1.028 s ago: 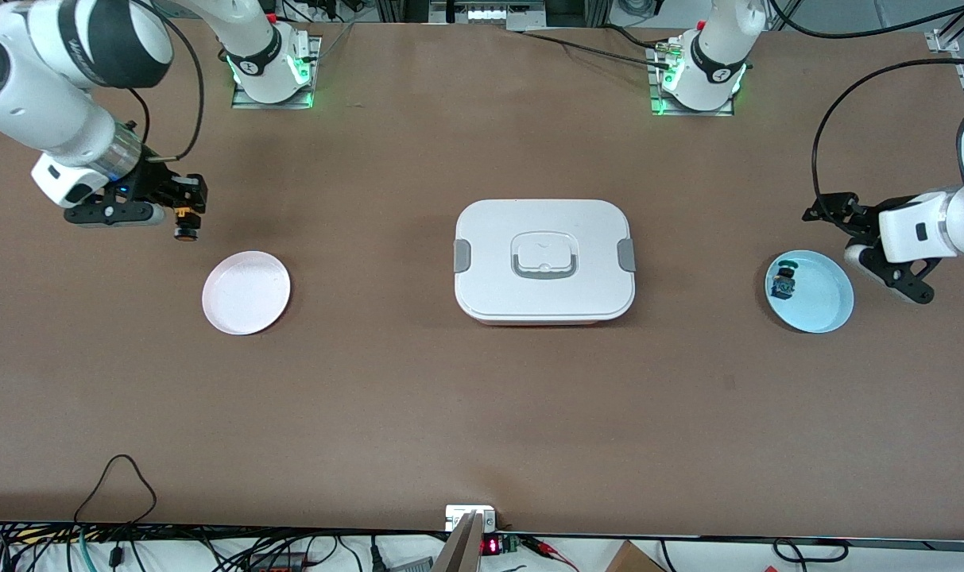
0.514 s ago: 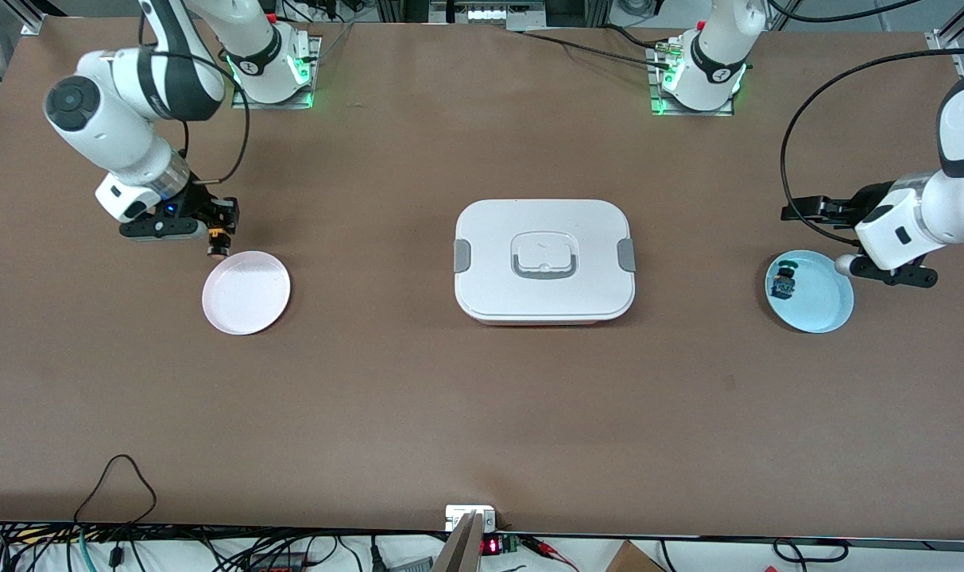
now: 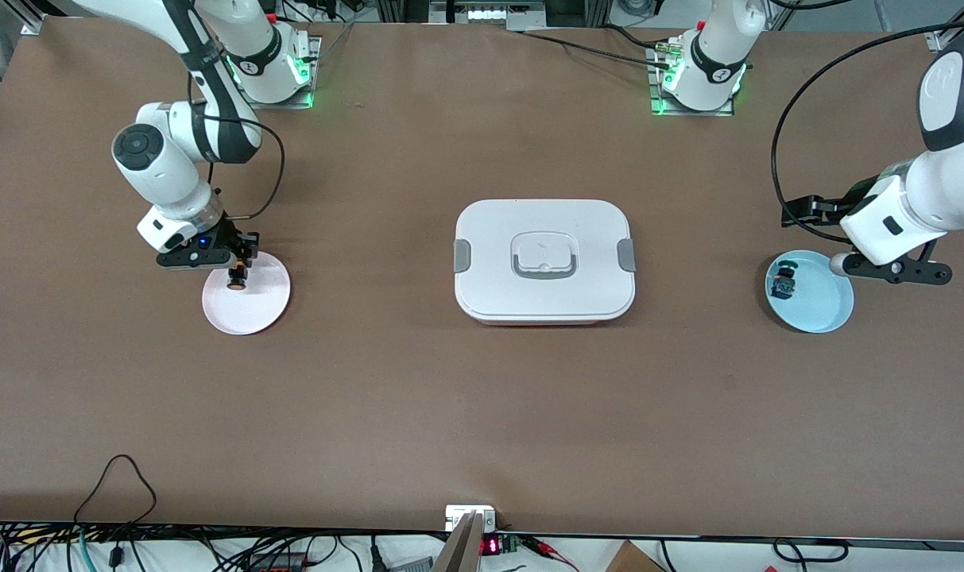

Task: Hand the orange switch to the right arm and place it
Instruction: 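Move the switch over the white plate while the left gripper withdraws, then lower the switch onto the white plate and open the right gripper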

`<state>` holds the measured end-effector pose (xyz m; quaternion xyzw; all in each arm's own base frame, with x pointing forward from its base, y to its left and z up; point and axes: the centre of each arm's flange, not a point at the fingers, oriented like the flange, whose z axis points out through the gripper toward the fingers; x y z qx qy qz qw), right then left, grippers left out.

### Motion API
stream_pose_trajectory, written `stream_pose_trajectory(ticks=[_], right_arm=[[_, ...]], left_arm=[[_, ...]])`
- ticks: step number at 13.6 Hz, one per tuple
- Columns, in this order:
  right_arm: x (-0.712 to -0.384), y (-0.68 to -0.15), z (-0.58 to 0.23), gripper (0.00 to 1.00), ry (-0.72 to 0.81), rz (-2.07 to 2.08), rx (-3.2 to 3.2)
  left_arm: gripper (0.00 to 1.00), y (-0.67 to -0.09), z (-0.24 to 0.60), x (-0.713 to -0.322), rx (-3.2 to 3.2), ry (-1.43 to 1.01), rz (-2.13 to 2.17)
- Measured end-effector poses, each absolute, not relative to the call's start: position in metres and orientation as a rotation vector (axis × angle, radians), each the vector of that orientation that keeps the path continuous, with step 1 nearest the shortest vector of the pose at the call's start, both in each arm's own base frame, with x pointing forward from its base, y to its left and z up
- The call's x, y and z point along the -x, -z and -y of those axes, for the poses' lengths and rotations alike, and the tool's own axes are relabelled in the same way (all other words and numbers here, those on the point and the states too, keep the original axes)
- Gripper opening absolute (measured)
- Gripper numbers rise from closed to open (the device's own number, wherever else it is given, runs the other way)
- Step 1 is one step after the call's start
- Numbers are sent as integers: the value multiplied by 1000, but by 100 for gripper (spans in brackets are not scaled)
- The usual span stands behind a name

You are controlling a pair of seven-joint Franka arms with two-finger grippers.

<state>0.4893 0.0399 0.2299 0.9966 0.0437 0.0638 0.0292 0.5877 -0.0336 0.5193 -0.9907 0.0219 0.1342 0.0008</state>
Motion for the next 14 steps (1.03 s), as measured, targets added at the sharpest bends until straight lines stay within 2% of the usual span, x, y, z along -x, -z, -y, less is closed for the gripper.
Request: stream_pose_trajectory(ticks=[4, 7, 10, 14], right_arm=[[-499, -226, -49, 33, -139, -155, -3071], [-522, -249, -64, 33, -20, -152, -3087], [-536, -265, -68, 33, 3, -176, -3111], [-542, -249, -66, 33, 39, -237, -3199]], left_arm=[[100, -517, 32, -591, 3124, -317, -4], [100, -512, 21, -583, 3137, -253, 19], [100, -528, 19, -581, 3146, -180, 26], [100, -550, 15, -582, 3152, -104, 41]])
